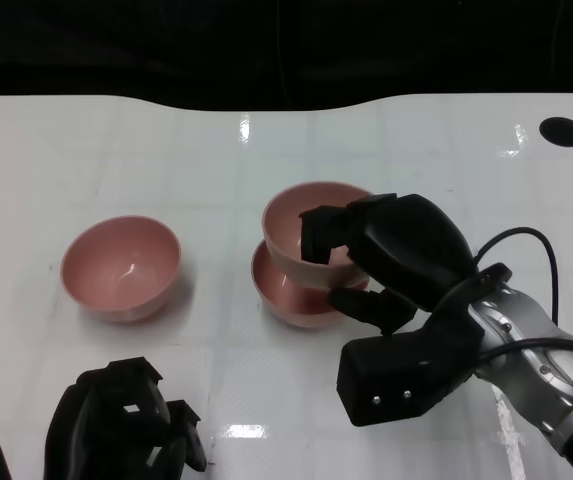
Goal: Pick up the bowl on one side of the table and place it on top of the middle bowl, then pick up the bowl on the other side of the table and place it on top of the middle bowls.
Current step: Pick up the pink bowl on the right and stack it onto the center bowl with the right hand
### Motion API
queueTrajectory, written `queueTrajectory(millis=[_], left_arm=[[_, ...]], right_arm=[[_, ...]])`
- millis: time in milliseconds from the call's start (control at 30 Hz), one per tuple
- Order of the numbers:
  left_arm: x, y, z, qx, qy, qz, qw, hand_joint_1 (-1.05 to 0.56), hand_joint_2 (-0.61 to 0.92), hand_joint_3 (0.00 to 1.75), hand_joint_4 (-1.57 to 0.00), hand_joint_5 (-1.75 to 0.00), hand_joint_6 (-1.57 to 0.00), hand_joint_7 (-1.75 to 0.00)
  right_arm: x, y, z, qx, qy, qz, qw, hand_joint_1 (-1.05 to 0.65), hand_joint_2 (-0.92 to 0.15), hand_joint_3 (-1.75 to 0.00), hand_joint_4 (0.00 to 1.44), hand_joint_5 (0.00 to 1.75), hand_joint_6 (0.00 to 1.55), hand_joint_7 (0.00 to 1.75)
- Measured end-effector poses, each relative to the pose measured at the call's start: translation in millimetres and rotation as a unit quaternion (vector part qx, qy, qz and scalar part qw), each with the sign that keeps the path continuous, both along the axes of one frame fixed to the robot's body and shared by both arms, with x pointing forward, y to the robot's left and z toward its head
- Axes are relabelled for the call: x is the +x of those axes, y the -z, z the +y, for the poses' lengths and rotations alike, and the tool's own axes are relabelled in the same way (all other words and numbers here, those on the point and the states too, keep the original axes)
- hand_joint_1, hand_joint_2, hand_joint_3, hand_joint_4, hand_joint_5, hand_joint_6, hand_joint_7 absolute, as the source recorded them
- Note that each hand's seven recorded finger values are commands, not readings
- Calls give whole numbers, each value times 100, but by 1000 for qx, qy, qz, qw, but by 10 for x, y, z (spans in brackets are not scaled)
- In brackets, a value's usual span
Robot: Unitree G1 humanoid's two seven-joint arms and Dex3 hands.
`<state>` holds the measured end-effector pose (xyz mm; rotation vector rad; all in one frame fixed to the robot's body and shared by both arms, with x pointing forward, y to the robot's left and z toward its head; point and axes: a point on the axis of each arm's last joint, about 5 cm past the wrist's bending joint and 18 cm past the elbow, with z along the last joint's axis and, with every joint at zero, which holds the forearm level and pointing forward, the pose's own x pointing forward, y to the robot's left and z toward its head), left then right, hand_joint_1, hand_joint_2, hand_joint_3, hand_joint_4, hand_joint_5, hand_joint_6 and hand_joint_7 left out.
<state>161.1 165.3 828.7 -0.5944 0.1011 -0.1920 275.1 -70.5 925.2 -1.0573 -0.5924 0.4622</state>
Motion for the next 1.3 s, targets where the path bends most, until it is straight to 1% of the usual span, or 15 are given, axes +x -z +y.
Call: queueTrajectory(millis=[100,133,233,433,500,533,567,600,667,733,767,800,867,1000,1300], left_arm=[[-11,2,-4,1,0,1,1000,-84,-56,175,-157,-109,-157,-95],[-15,1,-3,1,0,1,1000,-85,-57,175,-157,-109,-157,-96],[-20,-8,0,4,-3,0,1000,-86,-57,175,-157,-110,-157,-96],[-26,-11,-10,4,-2,0,1000,-87,-57,175,-157,-110,-157,-96],[-29,-11,-10,5,-2,0,1000,-88,-56,175,-157,-109,-157,-96],[-29,-10,-10,5,-2,0,1000,-88,-56,175,-157,-109,-157,-95],[-29,-10,-9,4,-2,0,1000,-88,-56,175,-157,-109,-157,-95],[-29,-10,-9,4,-3,0,1000,-88,-56,175,-157,-109,-157,-95],[-29,-10,-9,4,-3,0,1000,-89,-57,175,-157,-109,-157,-95],[-29,-11,-10,4,-3,0,1000,-89,-57,175,-157,-109,-157,-95],[-29,-11,-11,4,-3,0,1000,-89,-57,175,-157,-109,-157,-95],[-29,-11,-11,4,-3,0,1000,-89,-57,175,-157,-109,-157,-95],[-29,-11,-10,4,-3,0,1000,-89,-57,175,-157,-109,-157,-95],[-29,-12,-8,4,-3,0,1000,-89,-56,175,-157,-109,-157,-95],[-28,-12,-6,4,-4,0,1000,-89,-56,175,-157,-110,-157,-95]], right_arm=[[25,7,41,-6,-3,4,1000,-24,-39,-116,98,175,99,96],[31,14,53,-11,-4,4,1000,-24,-39,-109,98,175,101,88],[46,49,69,-24,-6,9,1000,-25,-42,-100,98,175,103,80],[72,111,57,-36,2,25,999,-24,-41,-99,95,170,104,69],[78,124,55,-40,3,29,999,-30,-57,-65,85,159,96,65],[83,129,57,-43,3,31,999,-32,-65,-53,77,147,89,58],[87,134,59,-47,2,32,998,-35,-75,-38,72,126,85,45],[89,136,63,-50,1,33,998,-37,-81,-28,70,112,84,35],[92,135,72,-61,-5,39,997,-48,-90,-19,59,70,71,14],[91,134,80,-73,-10,48,996,-55,-92,-19,54,54,64,6],[91,132,78,-79,-11,53,995,-62,-92,-22,46,46,57,3],[93,127,75,-83,-12,56,995,-65,-92,-24,44,43,54,1],[96,108,69,-91,-15,62,994,-73,-92,-30,29,35,40,0],[94,64,75,-95,-20,62,993,-78,-92,-34,19,30,30,0],[-14,9,61,-82,-23,44,995,-83,-92,-35,10,28,25,0]])
